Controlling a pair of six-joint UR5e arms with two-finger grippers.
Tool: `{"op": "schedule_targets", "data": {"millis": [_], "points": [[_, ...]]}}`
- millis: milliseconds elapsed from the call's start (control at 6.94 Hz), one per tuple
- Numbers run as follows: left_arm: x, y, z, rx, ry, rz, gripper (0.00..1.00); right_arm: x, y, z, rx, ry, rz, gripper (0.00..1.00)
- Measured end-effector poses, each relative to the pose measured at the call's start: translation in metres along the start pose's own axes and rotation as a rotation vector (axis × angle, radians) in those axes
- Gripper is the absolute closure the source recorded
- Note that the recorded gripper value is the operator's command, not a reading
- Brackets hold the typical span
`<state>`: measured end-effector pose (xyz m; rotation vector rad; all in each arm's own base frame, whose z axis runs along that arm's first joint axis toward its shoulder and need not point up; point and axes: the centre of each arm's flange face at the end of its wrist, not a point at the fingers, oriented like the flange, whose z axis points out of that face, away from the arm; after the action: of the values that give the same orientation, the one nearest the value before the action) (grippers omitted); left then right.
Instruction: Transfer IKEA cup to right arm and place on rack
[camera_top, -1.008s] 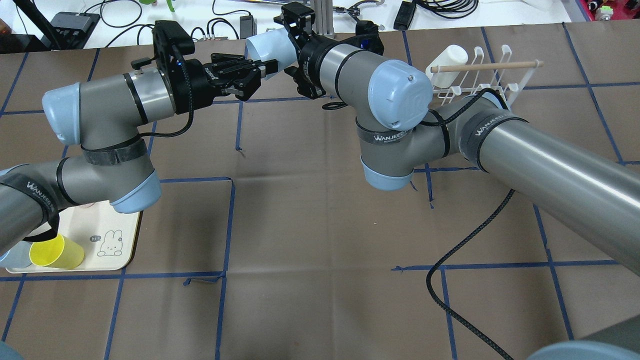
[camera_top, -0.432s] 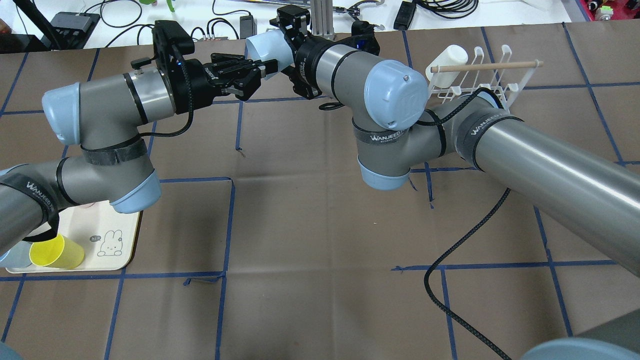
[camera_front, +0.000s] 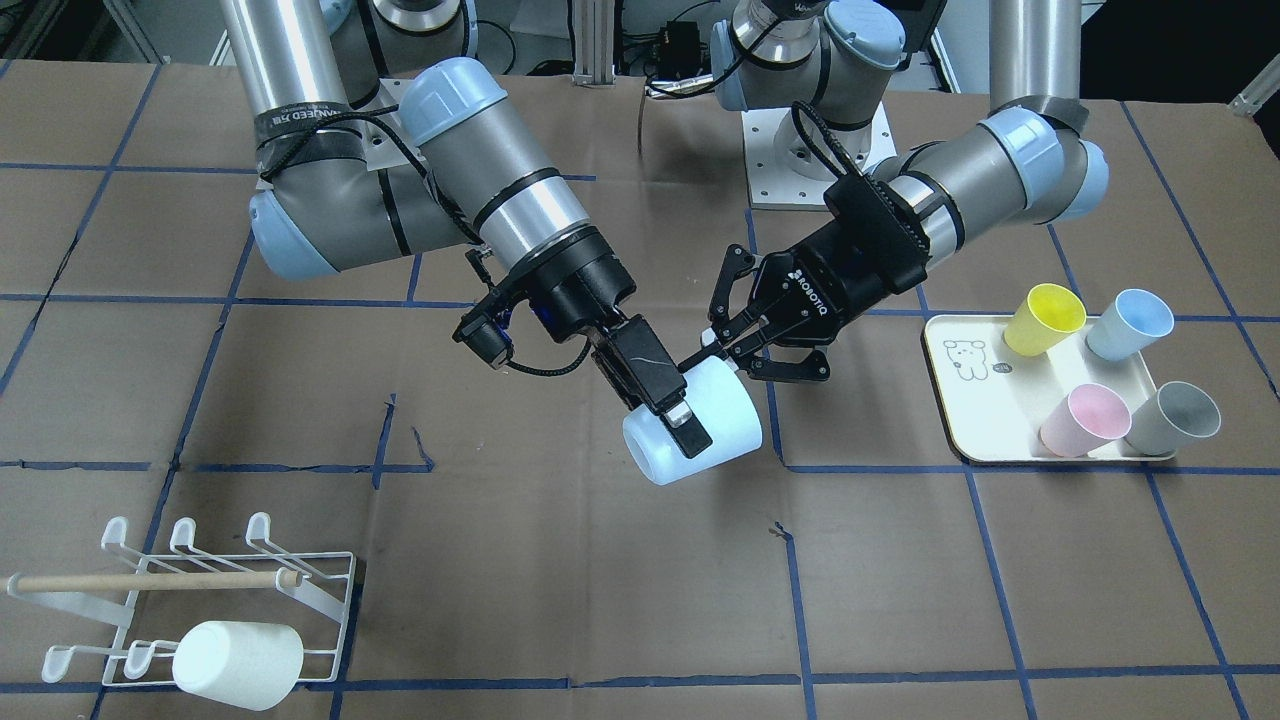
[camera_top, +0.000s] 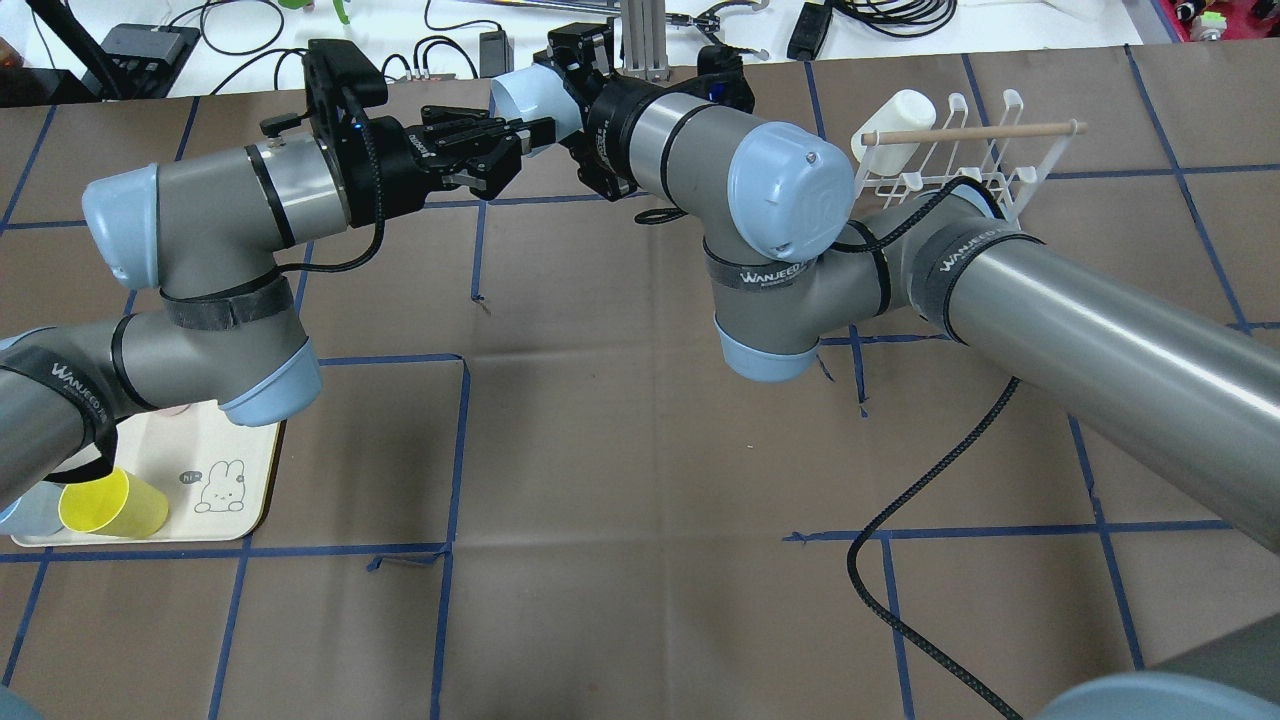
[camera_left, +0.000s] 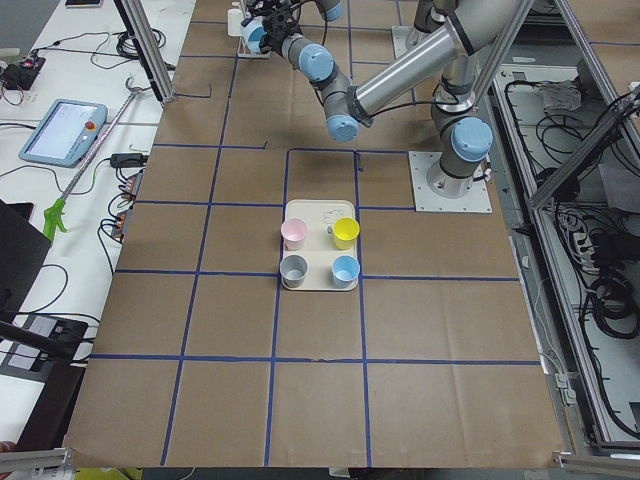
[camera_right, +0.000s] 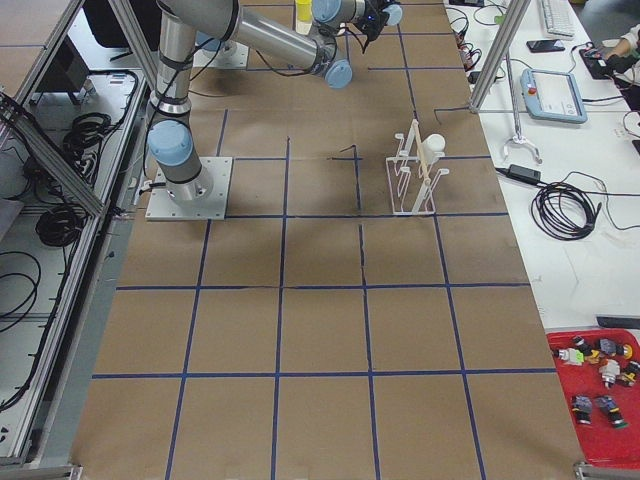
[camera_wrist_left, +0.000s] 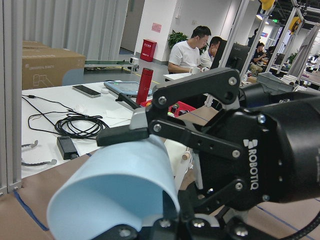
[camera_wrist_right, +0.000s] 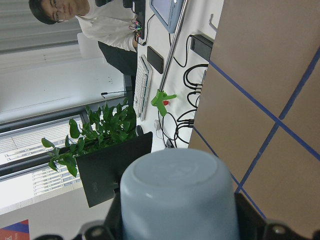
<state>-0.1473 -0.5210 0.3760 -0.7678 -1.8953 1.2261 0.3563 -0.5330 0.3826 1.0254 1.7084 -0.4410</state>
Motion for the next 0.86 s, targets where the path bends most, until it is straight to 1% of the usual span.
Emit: {"op": "schedule_targets", "data": {"millis": [144, 288, 432, 576, 720, 864], "points": [[-0.001, -0.001, 0.0, 0.001, -0.001, -0.013, 0.46, 0.0, 0.001, 0.0, 0.0, 0.0, -0.001, 0.42], [-0.001, -0.002, 0.0, 0.001, -0.002, -0.021, 0.3, 0.0, 0.001, 0.0, 0.0, 0.0, -0.001, 0.42], [-0.001, -0.002, 0.0, 0.001, -0.003, -0.027, 0.11, 0.001, 0.0, 0.0, 0.0, 0.001, 0.0, 0.42], [-0.002, -0.003, 0.0, 0.003, -0.004, -0.035, 0.02, 0.0, 0.001, 0.0, -0.001, 0.001, 0.0, 0.42], [-0.002, -0.005, -0.003, 0.007, -0.008, -0.039, 0.01, 0.0, 0.001, 0.0, -0.002, 0.0, 0.0, 0.42], [-0.006, -0.007, -0.012, 0.017, -0.027, -0.034, 0.01, 0.0, 0.0, 0.0, -0.001, -0.001, -0.001, 0.42]]}}
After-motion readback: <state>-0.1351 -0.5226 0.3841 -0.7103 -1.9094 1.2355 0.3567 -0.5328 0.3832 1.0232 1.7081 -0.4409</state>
